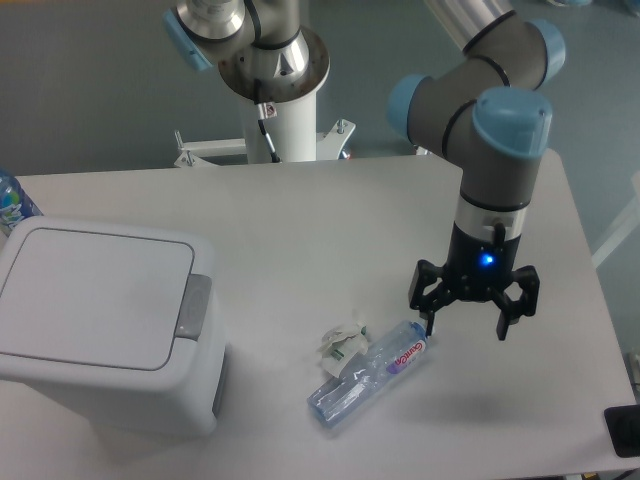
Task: Open the trash can
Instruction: 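Move the open gripper toward the white trash can's grey lid button, then press the gripper down on the grey button to pop the lid open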
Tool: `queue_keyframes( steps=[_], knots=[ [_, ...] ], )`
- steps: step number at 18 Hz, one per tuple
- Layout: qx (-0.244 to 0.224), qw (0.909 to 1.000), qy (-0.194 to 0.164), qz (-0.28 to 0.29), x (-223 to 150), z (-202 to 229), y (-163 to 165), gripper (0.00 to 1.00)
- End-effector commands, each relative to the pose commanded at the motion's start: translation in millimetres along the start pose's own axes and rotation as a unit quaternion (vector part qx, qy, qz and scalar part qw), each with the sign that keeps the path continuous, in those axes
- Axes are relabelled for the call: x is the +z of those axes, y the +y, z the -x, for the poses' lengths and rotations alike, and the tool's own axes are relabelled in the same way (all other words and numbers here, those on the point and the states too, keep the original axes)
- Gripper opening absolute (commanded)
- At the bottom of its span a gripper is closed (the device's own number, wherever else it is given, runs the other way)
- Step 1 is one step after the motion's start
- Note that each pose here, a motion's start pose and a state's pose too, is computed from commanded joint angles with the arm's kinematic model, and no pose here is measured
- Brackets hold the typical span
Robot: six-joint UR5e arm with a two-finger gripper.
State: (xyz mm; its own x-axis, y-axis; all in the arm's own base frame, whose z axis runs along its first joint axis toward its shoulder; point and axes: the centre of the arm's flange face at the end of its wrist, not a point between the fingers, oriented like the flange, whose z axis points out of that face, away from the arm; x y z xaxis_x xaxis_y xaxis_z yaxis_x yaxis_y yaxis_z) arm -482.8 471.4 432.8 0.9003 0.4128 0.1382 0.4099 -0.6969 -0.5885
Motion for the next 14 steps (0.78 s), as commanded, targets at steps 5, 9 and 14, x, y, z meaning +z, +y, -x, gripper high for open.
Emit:
queue_keyframes(
  steps=[5,9,14],
  knots=[
    [-0.053,0.9977,0.037,-0.02,-7.8,-62.8,-24.3,1.0],
    [-0.042,0.9974,0.054,-0.021,-13.4,-110.1,-29.5,1.0],
    [-0.02,0.997,0.072,-0.02,-23.1,-166.2,-26.5,1.0]
  ],
)
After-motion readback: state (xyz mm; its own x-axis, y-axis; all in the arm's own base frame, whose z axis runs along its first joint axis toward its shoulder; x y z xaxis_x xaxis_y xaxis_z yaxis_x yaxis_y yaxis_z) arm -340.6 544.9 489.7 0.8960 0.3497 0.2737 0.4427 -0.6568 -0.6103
